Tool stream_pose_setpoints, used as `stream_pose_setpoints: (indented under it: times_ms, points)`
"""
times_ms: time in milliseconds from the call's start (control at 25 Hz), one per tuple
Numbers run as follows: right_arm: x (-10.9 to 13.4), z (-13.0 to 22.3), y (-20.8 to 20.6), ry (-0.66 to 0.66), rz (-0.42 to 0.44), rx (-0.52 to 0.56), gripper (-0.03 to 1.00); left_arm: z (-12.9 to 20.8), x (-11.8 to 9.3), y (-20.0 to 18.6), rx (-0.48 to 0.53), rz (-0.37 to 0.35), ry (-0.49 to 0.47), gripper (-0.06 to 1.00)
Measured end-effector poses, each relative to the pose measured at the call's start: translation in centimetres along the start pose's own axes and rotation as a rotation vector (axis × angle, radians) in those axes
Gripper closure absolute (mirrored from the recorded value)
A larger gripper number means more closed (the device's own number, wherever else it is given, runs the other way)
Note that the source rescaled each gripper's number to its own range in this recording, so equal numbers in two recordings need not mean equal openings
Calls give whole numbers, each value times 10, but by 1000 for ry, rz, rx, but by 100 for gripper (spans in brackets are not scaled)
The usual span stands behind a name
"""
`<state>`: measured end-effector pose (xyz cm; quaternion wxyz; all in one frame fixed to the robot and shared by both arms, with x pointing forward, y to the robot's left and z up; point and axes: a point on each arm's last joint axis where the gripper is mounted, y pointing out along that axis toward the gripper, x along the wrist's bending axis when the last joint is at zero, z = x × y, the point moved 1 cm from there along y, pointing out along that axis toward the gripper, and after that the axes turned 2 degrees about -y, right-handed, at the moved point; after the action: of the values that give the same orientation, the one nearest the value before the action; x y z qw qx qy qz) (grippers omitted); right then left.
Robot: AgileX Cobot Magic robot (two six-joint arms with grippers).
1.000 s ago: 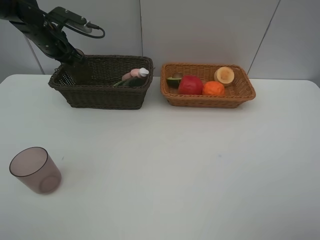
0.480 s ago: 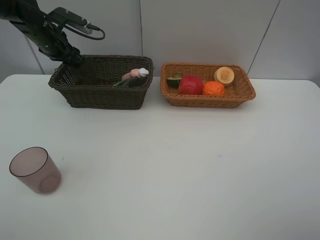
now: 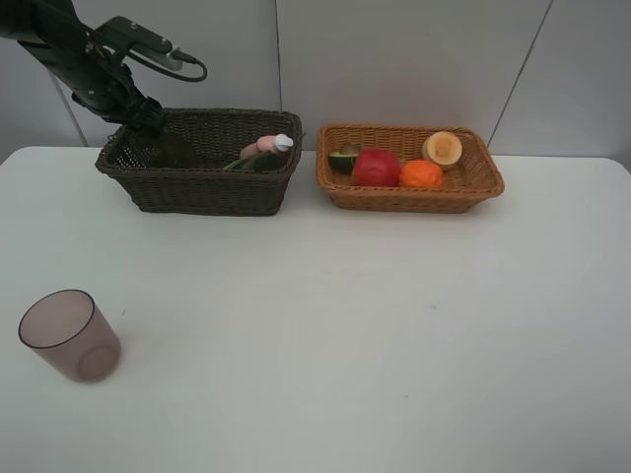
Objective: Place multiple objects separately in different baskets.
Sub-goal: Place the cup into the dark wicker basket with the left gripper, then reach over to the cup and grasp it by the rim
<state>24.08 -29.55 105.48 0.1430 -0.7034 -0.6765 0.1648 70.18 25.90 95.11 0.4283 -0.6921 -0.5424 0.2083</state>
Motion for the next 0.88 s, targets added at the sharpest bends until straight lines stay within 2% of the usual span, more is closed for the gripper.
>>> stream_pose_setpoints:
  times_ms: [440,880]
  points:
    - [0,0,0,0,0,0,-2,-3,1,-27,37,10,25,5]
    - [0,0,0,1,-1,0,-2,-5,2,-103,115,37,9,5]
